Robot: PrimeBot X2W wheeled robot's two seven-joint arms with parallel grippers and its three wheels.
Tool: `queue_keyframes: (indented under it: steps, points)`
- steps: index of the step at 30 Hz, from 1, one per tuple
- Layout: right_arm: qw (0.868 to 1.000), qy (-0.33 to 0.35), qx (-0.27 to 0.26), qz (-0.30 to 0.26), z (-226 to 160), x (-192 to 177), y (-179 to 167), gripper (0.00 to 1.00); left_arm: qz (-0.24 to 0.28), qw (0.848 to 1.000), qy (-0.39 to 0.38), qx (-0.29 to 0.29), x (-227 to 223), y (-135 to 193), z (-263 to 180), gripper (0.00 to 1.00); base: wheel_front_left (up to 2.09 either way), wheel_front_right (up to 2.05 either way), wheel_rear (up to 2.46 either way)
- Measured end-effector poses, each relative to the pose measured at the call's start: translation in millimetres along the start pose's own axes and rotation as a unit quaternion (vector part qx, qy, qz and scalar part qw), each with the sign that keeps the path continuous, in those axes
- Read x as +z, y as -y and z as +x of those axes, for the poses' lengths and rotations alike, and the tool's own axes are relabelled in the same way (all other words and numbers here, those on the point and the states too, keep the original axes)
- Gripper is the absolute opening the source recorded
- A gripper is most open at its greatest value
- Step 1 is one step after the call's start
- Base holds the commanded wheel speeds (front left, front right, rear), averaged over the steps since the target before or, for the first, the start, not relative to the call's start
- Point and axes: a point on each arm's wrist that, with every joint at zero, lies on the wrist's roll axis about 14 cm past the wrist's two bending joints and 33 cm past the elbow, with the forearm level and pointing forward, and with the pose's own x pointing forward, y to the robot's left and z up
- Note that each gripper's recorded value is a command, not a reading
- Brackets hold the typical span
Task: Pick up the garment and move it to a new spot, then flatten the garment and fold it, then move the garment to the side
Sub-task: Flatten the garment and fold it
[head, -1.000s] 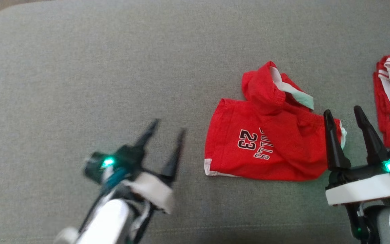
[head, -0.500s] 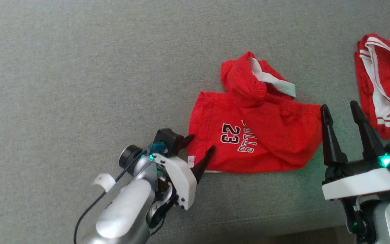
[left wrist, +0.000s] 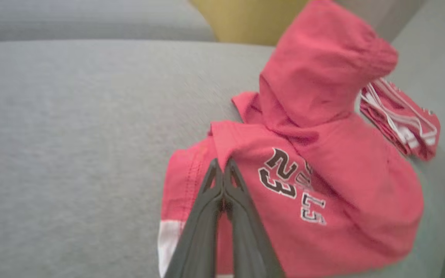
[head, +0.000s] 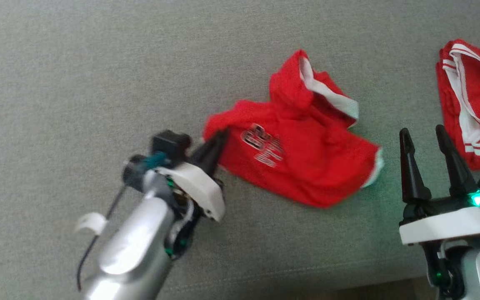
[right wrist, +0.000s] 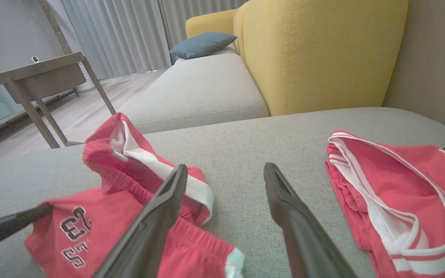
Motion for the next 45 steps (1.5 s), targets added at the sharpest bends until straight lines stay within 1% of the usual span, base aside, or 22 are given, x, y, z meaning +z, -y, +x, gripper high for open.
queue_keyframes:
  steps: [3,5,11,14,18,21,25,29,30,31,32,34,38,39,40,41,45]
  points:
    - [1.0,0.0,-0.001,0.005,1,0,0,1.0,-0.011,0.998,0.041,0.05,20,-28,-8,0.0,0.0,0.0,0.0]
    - [1.0,0.001,-0.002,0.005,1,0,1,1.0,-0.016,0.995,0.051,0.083,24,-47,-18,0.0,0.0,0.0,0.0]
    - [1.0,-0.008,-0.002,0.007,4,-3,1,1.0,-0.023,0.983,0.051,0.177,16,-92,-56,0.0,0.0,0.0,0.0]
    - [1.0,-0.015,0.0,0.01,5,-7,-1,1.0,-0.032,0.975,0.05,0.214,16,-107,-74,0.0,0.0,0.0,0.0]
    - [1.0,-0.02,0.002,0.011,5,-9,-2,1.0,-0.046,0.972,0.032,0.23,6,-107,-89,0.0,0.0,0.0,0.0]
    - [1.0,-0.02,0.003,0.011,5,-8,-3,1.0,-0.053,0.972,0.022,0.226,0,-99,-94,0.0,0.0,0.0,0.0]
    - [1.0,-0.02,0.006,0.011,4,-7,-4,1.0,-0.052,0.976,0.033,0.21,9,-88,-91,0.0,0.0,0.0,0.0]
    - [1.0,-0.018,0.007,0.011,3,-6,-5,1.0,-0.049,0.977,0.022,0.206,6,-86,-91,0.0,0.0,0.0,0.0]
    - [1.0,-0.018,0.007,0.011,2,-6,-6,1.0,-0.047,0.977,0.02,0.206,5,-86,-91,0.21,0.0,0.0,0.0]
    - [1.0,-0.018,0.008,0.011,2,-6,-6,1.0,-0.044,0.977,0.018,0.206,4,-86,-91,0.83,0.0,0.0,0.0]
    - [1.0,-0.018,0.008,0.011,2,-5,-6,1.0,-0.041,0.978,0.015,0.205,3,-86,-90,1.0,0.0,0.0,0.0]
    - [1.0,-0.018,0.01,0.011,2,-5,-7,1.0,-0.036,0.978,0.017,0.204,3,-86,-90,1.0,0.0,0.0,0.0]
    - [1.0,-0.018,0.022,0.006,2,-5,-14,1.0,0.02,0.973,0.071,0.218,27,-94,-93,1.0,0.0,0.0,0.0]
    - [1.0,-0.018,0.022,0.006,2,-5,-14,1.0,0.02,0.973,0.071,0.218,27,-94,-93,1.0,0.0,0.0,0.0]
    - [0.999,-0.017,0.031,-0.002,2,-3,-18,1.0,0.053,0.967,0.107,0.226,45,-99,-96,1.0,0.0,0.0,0.0]
    - [0.999,-0.017,0.031,-0.002,2,-3,-18,1.0,0.053,0.967,0.107,0.226,45,-99,-96,1.0,0.0,0.0,0.0]
    - [0.999,-0.009,0.044,-0.014,4,2,-23,1.0,0.098,0.954,0.153,0.239,67,-104,-104,1.0,0.0,0.0,0.0]
